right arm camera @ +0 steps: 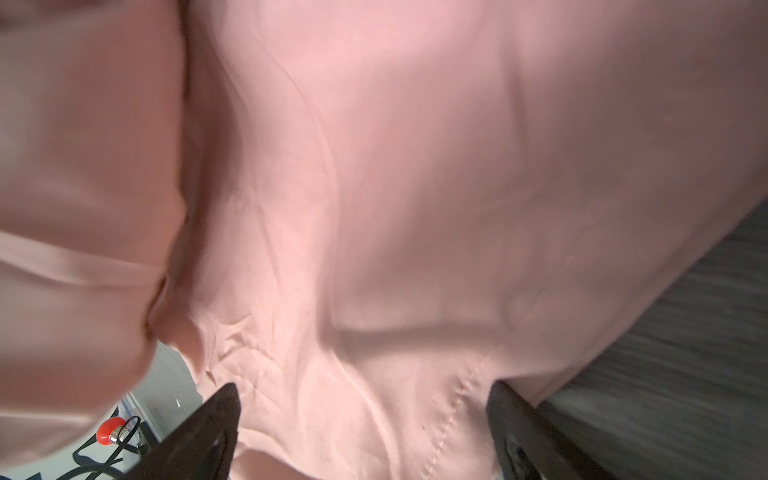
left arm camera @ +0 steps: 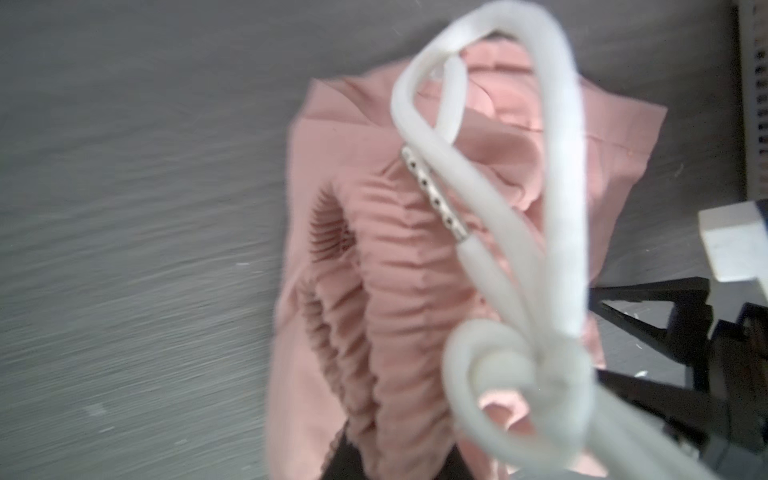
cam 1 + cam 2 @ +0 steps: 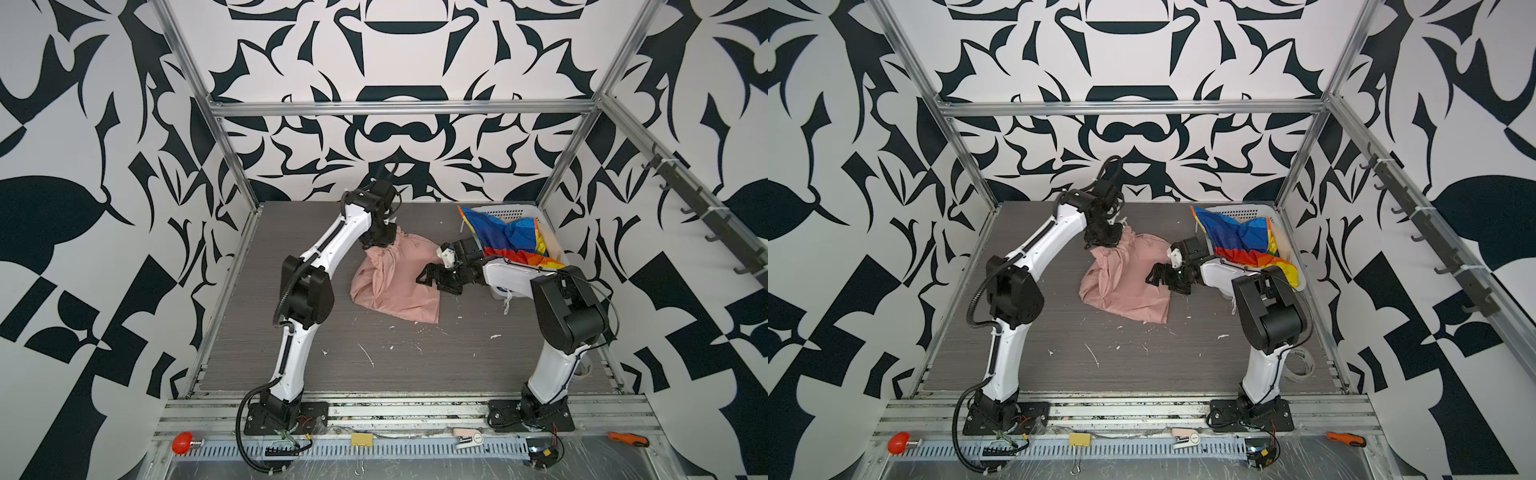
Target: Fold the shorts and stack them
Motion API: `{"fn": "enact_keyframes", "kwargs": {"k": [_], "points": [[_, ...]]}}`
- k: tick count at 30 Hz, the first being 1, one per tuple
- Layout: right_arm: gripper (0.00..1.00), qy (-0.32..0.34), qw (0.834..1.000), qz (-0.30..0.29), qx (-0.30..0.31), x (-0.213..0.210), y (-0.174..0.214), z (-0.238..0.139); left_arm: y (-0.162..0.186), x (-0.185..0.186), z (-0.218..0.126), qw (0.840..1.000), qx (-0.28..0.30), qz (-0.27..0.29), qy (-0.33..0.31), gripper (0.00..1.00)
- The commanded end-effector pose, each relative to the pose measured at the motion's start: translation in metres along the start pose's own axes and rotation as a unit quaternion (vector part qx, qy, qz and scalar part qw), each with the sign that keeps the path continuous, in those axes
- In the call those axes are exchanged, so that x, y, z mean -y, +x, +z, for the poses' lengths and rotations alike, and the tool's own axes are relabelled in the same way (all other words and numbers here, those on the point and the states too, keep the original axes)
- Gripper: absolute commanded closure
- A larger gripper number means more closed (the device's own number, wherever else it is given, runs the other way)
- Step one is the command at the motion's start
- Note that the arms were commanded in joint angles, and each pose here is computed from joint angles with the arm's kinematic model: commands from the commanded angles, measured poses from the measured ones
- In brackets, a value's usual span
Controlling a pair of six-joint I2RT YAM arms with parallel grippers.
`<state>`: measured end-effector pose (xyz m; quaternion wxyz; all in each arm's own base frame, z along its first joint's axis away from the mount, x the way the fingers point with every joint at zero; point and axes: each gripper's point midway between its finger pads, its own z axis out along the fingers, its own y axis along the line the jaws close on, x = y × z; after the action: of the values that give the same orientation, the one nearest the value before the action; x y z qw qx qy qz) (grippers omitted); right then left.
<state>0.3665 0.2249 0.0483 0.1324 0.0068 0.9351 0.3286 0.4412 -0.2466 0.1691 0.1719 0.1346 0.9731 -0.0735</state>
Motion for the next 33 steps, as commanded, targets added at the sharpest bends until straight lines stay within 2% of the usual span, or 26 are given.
{"fn": "enact_keyframes", "kwargs": {"k": [1,5,12,18,20,22,24,29,31,33], "points": [[0.05,0.038,0.999,0.01,-0.025,0.022,0.013,0.01,0.005,-0.025,-0.023,0.998,-0.001,0.039,-0.05,0.95],[0.05,0.035,0.999,0.012,-0.027,0.021,0.014,0.012,0.003,-0.013,-0.019,0.999,0.005,0.038,-0.026,0.93],[0.06,0.027,0.999,0.013,-0.025,0.016,0.012,0.009,0.017,0.023,0.038,0.998,-0.04,0.038,-0.007,0.92],[0.06,0.01,1.0,0.002,-0.019,0.004,0.012,-0.003,0.027,0.059,0.067,0.997,-0.062,0.022,0.034,0.8],[0.06,0.004,1.0,-0.001,-0.01,-0.003,0.01,-0.011,0.024,0.072,0.065,0.996,-0.058,0.014,0.063,0.7],[0.06,0.0,1.0,-0.005,-0.002,-0.009,0.009,-0.022,0.015,0.087,0.055,0.994,-0.04,0.007,0.101,0.47],[0.06,-0.004,1.0,-0.008,0.008,-0.016,0.007,-0.033,0.002,0.101,0.036,0.99,-0.013,0.006,0.139,0.01],[0.05,-0.002,0.999,-0.014,0.041,-0.027,-0.002,-0.066,-0.026,0.122,-0.035,0.974,0.07,0.005,0.215,0.01],[0.05,0.004,0.998,-0.02,0.059,-0.033,-0.007,-0.081,-0.028,0.114,-0.054,0.964,0.101,-0.027,0.244,0.01],[0.05,0.019,0.997,-0.021,0.074,-0.035,-0.011,-0.093,-0.021,0.101,-0.052,0.948,0.097,-0.085,0.291,0.01]]}}
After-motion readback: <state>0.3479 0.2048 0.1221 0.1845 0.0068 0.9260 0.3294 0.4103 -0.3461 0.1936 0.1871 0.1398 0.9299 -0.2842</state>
